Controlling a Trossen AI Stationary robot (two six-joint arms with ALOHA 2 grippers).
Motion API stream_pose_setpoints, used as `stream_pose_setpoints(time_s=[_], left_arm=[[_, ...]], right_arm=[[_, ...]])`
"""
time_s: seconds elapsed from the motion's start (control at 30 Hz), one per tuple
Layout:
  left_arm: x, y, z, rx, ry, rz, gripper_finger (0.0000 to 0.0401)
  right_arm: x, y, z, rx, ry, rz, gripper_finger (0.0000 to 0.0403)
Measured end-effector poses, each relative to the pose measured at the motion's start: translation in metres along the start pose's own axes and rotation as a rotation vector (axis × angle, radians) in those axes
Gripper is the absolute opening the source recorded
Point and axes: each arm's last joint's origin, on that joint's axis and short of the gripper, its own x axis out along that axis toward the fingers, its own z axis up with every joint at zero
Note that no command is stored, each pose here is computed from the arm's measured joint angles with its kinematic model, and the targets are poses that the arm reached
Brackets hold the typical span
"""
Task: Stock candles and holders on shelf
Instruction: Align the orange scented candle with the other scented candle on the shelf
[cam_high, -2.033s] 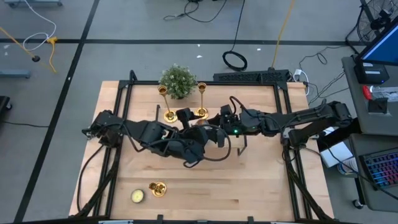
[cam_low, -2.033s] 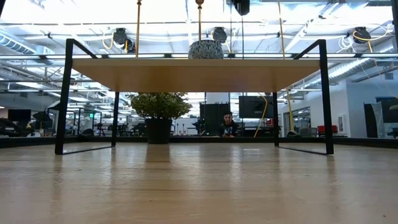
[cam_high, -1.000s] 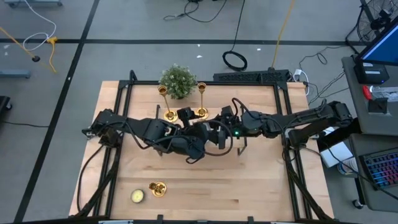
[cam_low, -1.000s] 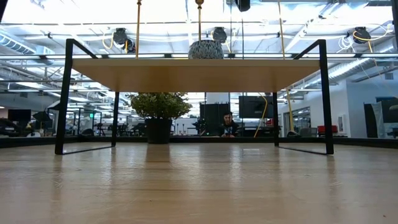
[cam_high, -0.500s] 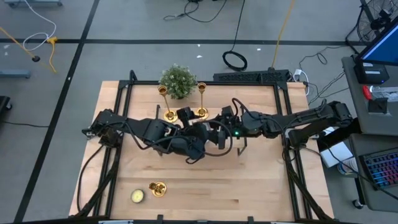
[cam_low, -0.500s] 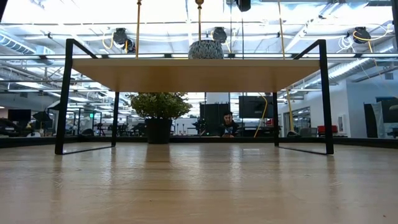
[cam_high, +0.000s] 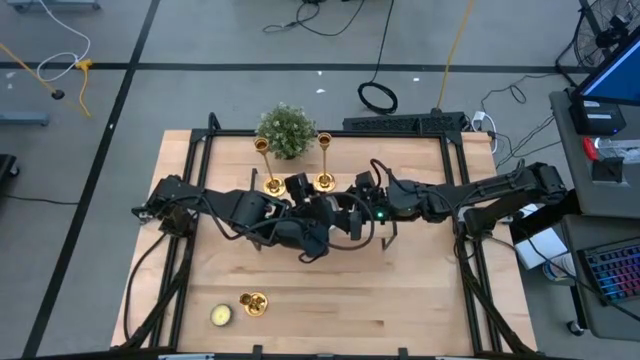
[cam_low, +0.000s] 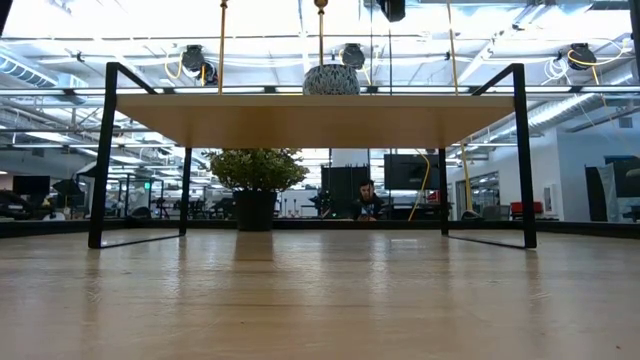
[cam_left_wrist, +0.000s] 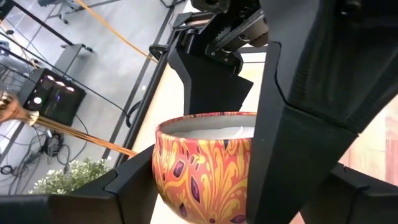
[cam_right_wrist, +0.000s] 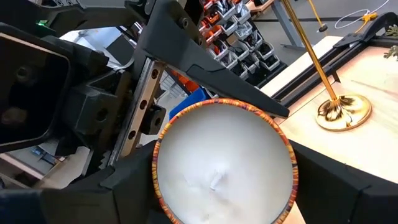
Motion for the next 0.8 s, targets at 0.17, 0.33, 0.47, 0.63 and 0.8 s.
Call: stream_pose_setpoints(time_s=[0.17,0.33,0.47,0.63,0.8], left_arm=[[-0.001,-0.001,0.000,-0.042,-0.003,0.003,0.0312],[-0.003,-0.003,-0.001,-0.080,-0.005,-0.003,0.0294],[-0.003,-0.003,-0.002,-0.117,0.009,-0.014,0.0294],[-0.004,-0.004,-0.007,-0.161,0.048,-0.016,0.0294],[-0.008,-0.008,-0.011,-0.200,0.072,-0.023,0.0294]], right_arm=[[0.000,0.000,0.000,-0.003,0.001,0.002,0.0302],[0.000,0.000,0.000,0.000,0.002,0.004,0.0302],[0.000,0.000,0.000,0.002,0.004,0.003,0.0302],[0.001,0.000,0.000,0.001,-0.001,0.006,0.0304],[0.000,0.000,0.000,-0.007,-0.002,0.004,0.0332]])
